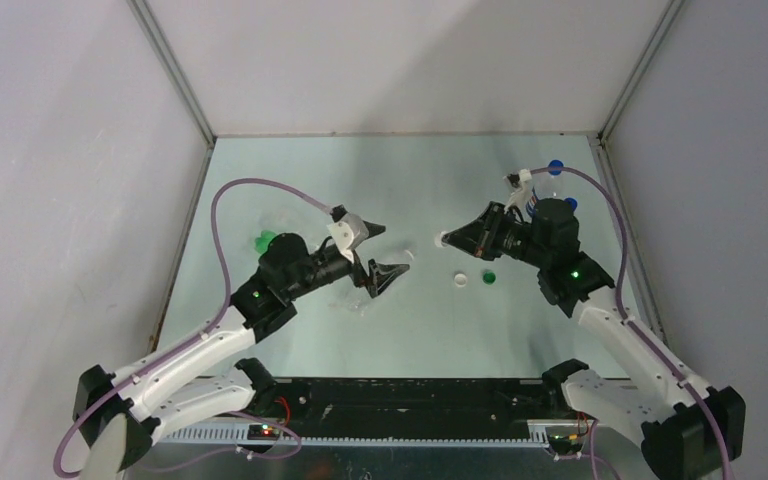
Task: Screw on the bottle caps
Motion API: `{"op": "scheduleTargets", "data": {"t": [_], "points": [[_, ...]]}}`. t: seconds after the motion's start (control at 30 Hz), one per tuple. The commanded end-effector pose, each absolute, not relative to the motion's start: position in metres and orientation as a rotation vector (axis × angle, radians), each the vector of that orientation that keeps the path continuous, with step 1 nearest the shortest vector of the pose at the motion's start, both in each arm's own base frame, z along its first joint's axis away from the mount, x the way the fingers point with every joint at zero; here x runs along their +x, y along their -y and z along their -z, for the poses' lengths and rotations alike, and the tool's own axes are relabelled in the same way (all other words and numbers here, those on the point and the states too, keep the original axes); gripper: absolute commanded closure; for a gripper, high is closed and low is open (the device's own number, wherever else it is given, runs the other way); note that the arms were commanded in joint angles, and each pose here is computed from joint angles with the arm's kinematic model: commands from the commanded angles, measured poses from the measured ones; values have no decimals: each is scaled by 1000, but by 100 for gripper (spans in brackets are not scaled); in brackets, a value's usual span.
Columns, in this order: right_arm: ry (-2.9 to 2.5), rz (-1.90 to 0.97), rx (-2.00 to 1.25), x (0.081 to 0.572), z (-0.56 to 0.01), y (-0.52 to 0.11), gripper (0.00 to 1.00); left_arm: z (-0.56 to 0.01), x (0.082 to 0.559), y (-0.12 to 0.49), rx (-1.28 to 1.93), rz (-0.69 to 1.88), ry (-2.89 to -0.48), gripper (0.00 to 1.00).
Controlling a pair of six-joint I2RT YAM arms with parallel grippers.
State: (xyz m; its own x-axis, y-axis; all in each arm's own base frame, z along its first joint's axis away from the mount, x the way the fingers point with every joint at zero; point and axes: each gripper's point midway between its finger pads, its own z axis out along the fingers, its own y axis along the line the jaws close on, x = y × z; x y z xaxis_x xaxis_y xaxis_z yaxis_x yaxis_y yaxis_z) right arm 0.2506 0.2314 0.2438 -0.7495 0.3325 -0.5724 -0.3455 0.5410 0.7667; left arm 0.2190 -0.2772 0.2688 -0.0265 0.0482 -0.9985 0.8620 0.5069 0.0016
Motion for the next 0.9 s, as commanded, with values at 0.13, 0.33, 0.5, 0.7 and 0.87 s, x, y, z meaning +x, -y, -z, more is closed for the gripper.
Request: {"op": "scheduleTargets", "data": {"t": [0.13,0.33,0.5,0.7,0.87], "points": [[-1756,-1512,-135,222,-324,-243,100,-337,179,307,984,940,-1016,6],[-1693,-1593,-215,203,-342,-252,100,-356,170,317,996,979,-898,11],[-1675,-1649,-281,189,-347,-262,100,-369,167,322,997,1003,-834,17],[-1675,-1672,-301,183,-347,-268,100,-372,160,326,1023,1036,-807,26],[-1681,-1678,-302,182,-346,-272,100,-374,157,325,1027,1052,-790,35]]}}
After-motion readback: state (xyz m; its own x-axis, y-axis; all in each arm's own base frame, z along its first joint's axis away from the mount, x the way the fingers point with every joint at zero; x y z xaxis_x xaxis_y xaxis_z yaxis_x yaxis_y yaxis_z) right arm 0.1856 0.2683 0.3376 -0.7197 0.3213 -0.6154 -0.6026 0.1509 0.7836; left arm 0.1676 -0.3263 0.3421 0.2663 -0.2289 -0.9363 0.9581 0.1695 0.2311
